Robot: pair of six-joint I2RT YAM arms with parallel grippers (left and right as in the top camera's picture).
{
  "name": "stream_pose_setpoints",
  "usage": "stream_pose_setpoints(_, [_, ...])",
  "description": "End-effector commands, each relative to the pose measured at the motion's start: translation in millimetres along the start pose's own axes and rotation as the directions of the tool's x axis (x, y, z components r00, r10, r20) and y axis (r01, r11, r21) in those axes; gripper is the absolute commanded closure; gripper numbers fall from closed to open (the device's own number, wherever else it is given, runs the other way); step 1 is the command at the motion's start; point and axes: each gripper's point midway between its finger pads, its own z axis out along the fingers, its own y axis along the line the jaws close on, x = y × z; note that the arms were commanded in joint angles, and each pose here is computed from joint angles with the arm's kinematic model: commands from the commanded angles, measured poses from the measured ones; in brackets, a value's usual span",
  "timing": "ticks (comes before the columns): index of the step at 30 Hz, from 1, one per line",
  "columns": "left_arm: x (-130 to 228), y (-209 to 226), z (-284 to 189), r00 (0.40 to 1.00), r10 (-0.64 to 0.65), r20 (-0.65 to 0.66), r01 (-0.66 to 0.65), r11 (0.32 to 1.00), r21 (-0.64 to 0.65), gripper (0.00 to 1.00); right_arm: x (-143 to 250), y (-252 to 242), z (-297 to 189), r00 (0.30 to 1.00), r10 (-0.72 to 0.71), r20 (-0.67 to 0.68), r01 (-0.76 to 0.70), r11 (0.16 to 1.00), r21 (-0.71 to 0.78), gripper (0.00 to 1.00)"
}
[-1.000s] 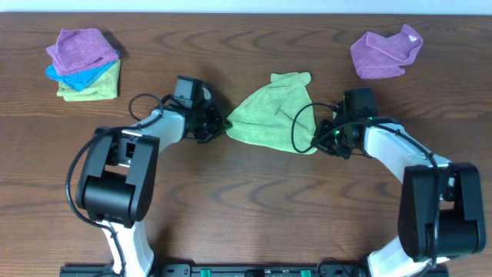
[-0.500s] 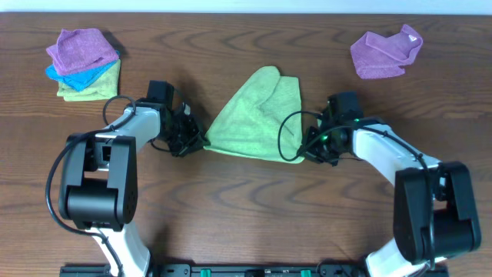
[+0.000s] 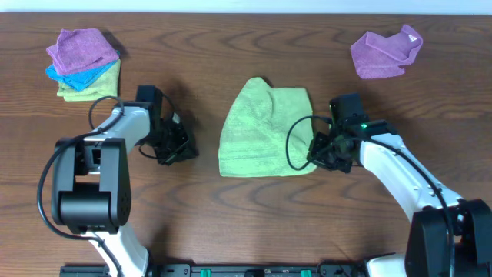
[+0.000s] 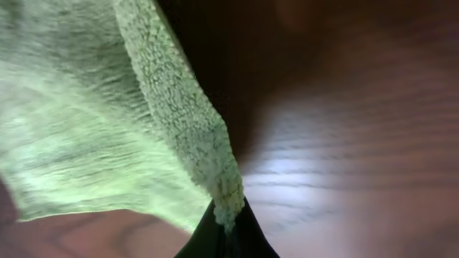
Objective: Fold the cloth
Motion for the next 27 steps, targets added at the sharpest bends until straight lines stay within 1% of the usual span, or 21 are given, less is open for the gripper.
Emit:
stream_pose_setpoints(1, [-0.5, 24.5, 2.9, 1.000, -0.001, 0.007, 0.001, 0.995, -0.099, 0.94, -5.1, -11.4, -1.0, 0.999, 0.015, 0.037, -0.017, 0.998, 0.058, 0.98])
stream_pose_setpoints(3, [2.6, 16.9, 3.8, 1.000, 0.001, -0.012, -0.001, 0.998, -0.057, 0.94, -9.3, -8.4, -1.1, 0.999, 0.012, 0.053, -0.014, 0.999, 0.046, 0.99])
stream_pose_setpoints(12, [14.8, -4.1, 5.4, 0.997, 0.009, -0.072, -0.006, 0.999, 0.049, 0.94, -16.3, -3.9, -1.4, 0.996, 0.040, 0.082, -0.042, 0.999, 0.025, 0.99])
stream_pose_setpoints(17, [29.2, -15.0, 15.4, 0.993, 0.047, -0.105, -0.043, 0.998, 0.036, 0.94, -18.5, -1.4, -1.5, 0.995, 0.042, 0.090, -0.043, 0.999, 0.012, 0.99])
stream_pose_setpoints(19, [39.2, -23.6, 20.3, 0.989, 0.065, -0.133, -0.060, 0.997, 0.048, 0.82, -18.1, -0.8, -1.5, 0.995, 0.041, 0.088, -0.042, 0.999, 0.010, 0.98])
stream_pose_setpoints(22, [58.7, -36.1, 26.4, 0.977, 0.089, -0.192, -0.077, 0.995, 0.070, 0.69, -18.0, -0.9, -1.5, 0.995, 0.041, 0.087, -0.042, 0.999, 0.010, 0.99])
stream_pose_setpoints(23, [64.8, -38.4, 28.5, 0.973, 0.097, -0.209, -0.084, 0.994, 0.068, 0.66, -17.7, -0.4, -1.4, 0.996, 0.040, 0.085, -0.041, 0.999, 0.008, 0.99])
stream_pose_setpoints(25, [72.1, -41.1, 32.1, 0.968, 0.114, -0.224, -0.103, 0.993, 0.059, 0.62, -17.1, 0.8, -1.4, 0.996, 0.040, 0.081, -0.040, 0.999, 0.001, 0.98])
stream_pose_setpoints(27, [74.7, -42.5, 33.8, 0.966, 0.123, -0.228, -0.113, 0.992, 0.057, 0.61, -17.1, 0.8, -1.4, 0.996, 0.040, 0.081, -0.040, 0.999, 0.001, 0.99])
